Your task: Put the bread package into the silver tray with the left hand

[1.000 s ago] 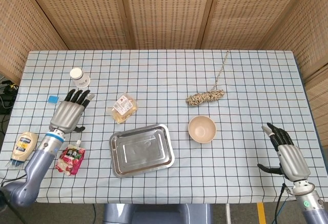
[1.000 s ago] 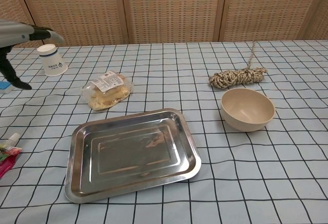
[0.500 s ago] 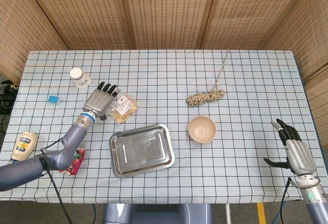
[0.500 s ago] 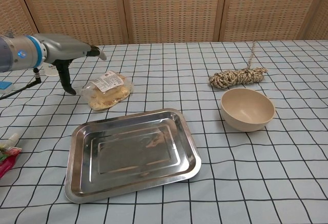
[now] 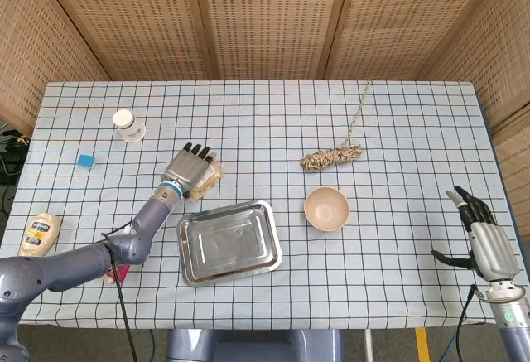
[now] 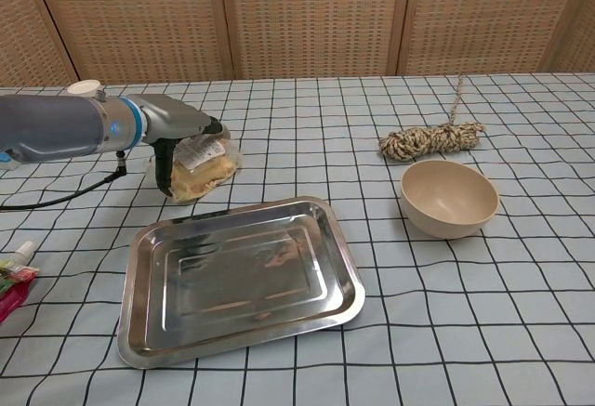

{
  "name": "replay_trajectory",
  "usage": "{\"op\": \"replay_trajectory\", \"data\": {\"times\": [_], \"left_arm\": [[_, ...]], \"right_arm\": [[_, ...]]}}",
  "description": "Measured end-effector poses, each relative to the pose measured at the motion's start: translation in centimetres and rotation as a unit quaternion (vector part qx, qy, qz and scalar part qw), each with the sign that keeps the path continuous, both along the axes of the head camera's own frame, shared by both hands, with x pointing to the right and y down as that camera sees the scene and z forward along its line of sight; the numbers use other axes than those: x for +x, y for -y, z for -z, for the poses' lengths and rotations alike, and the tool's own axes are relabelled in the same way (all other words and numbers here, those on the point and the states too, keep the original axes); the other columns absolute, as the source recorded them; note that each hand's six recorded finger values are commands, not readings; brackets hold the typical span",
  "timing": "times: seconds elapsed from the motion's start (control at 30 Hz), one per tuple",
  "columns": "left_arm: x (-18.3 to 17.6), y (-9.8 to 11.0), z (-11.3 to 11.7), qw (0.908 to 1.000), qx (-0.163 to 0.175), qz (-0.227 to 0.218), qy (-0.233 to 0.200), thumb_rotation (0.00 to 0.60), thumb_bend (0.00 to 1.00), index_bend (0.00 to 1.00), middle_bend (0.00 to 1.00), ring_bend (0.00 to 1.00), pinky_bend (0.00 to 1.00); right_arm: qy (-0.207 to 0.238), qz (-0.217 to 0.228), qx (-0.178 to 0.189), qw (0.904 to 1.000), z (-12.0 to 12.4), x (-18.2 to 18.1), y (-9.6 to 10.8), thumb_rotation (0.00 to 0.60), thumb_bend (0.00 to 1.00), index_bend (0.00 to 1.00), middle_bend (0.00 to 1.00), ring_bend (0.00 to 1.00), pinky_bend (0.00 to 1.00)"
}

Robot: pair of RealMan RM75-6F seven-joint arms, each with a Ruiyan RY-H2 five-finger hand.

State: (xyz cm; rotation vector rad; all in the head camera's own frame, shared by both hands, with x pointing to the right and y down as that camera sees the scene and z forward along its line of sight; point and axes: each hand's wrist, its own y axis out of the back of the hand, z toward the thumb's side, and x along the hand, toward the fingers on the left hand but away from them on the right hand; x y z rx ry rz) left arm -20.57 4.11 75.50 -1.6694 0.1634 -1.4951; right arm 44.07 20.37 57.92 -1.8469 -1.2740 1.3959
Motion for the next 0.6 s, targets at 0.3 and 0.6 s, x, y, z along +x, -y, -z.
{"op": "replay_trajectory", "data": {"times": [0.3,0.6], "left_arm": [[0.0,0.4,1.9,0.9986,0.040,0.016,-0.030,0.600,0.29,0.53,0.33,0.36,0.38],[2.5,-2.4,6.6,0.9921,0.039,-0.021,-0.117,0.600,0.29,0.52,0.33,0.36,0.38]], "right_arm": [[0.006,0.006,0.008,0.9999,0.5,-0.4,0.0,0.600,0.04,0.03,0.00,0.00,0.00],[0.007,0.013,0.012,0.9998,0.9,-0.9,-0.2,0.600,0.04,0.03,0.00,0.00,0.00]]}}
